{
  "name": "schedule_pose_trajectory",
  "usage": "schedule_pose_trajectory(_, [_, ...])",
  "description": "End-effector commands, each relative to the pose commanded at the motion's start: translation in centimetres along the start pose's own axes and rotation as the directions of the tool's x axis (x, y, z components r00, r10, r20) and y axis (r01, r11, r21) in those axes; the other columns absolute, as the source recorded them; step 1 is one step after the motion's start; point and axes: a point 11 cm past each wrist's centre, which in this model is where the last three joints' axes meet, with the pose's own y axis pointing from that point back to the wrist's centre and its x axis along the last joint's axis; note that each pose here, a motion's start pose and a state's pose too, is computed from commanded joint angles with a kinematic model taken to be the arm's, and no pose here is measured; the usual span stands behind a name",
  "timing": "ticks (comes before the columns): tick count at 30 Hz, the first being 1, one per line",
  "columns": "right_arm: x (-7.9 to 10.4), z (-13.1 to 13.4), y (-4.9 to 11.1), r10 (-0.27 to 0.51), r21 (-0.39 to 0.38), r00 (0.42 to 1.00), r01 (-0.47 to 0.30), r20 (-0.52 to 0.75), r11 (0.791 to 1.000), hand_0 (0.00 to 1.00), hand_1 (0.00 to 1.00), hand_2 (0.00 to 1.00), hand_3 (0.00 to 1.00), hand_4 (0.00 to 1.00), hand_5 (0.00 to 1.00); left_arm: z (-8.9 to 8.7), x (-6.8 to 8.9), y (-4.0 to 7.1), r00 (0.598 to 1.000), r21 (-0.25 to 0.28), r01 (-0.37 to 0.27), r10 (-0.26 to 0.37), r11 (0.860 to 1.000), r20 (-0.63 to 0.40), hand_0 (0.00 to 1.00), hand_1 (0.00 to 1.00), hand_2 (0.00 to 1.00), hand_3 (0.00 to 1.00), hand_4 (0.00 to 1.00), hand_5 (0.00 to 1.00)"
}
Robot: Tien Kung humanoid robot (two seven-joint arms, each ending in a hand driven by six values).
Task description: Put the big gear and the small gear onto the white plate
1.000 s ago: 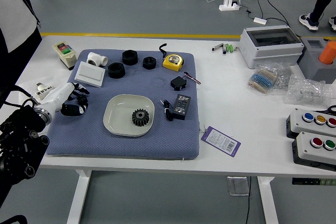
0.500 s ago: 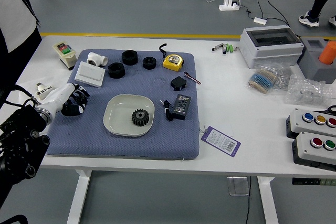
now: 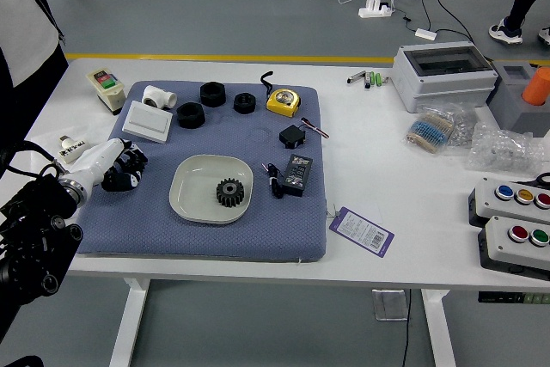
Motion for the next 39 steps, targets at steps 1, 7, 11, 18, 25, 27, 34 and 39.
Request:
schedule_pose_trajectory(1, [0.0,0.0,0.0,0.000,-0.001,1.000,0.000,-0.001,1.000,0.660,0.675,0.740,0.567,0.789,0.679,0.1,0.0,0.0,1.000,-0.004,0.000,0.000,1.000,0.003,0.355,0.471,0.527,0.570,0.273,0.002])
schedule_pose_trajectory(7, [0.1,0.1,0.0,0.001,-0.002,1.000,-0.001,-0.002,1.000,0.660,0.673,0.740,0.568,0.788,0.678,1.4,0.1,0.1,1.000,-0.041,-0.009,0.010,0.999,0.021,0.357,0.474,0.532,0.572,0.277,0.002])
schedule_pose_trajectory(11, [0.0,0.0,0.0,0.001,-0.001,1.000,-0.001,0.002,1.000,0.660,0.673,0.740,0.568,0.788,0.678,3.0,0.7,0.1,0.999,-0.088,-0.022,0.026,0.996,0.043,0.357,0.474,0.532,0.572,0.277,0.002])
schedule_pose_trajectory(18, [-0.1,-0.1,0.0,-0.002,0.001,1.000,0.002,0.010,1.000,0.659,0.674,0.740,0.567,0.788,0.678,6.8,1.8,0.7,0.993,-0.202,-0.034,0.056,0.979,0.105,0.358,0.480,0.537,0.571,0.271,0.002])
schedule_pose_trajectory(25, [-0.1,-0.3,0.0,-0.004,0.004,1.000,0.003,0.011,1.000,0.659,0.674,0.739,0.568,0.786,0.676,10.8,1.9,1.9,0.982,-0.314,-0.009,0.068,0.949,0.177,0.391,0.516,0.557,0.577,0.383,0.002])
schedule_pose_trajectory(27, [-0.1,-0.3,0.0,-0.003,0.005,1.000,0.003,0.013,1.000,0.659,0.674,0.739,0.568,0.786,0.676,11.3,1.7,2.2,0.979,-0.325,0.006,0.061,0.946,0.195,0.391,0.516,0.557,0.577,0.383,0.002])
schedule_pose_trajectory(34, [-0.1,-0.5,0.0,-0.003,0.009,1.000,0.003,0.014,1.000,0.660,0.674,0.740,0.567,0.786,0.674,10.9,0.4,2.2,0.972,-0.306,0.081,-0.006,0.949,0.236,0.455,0.604,0.612,0.591,0.746,0.052])
schedule_pose_trajectory(39, [-0.1,-0.6,0.0,-0.005,0.010,1.000,0.004,0.019,1.000,0.660,0.674,0.740,0.567,0.786,0.674,9.9,-0.4,2.3,0.967,-0.270,0.124,-0.055,0.955,0.248,0.521,0.667,0.711,0.630,0.957,0.095])
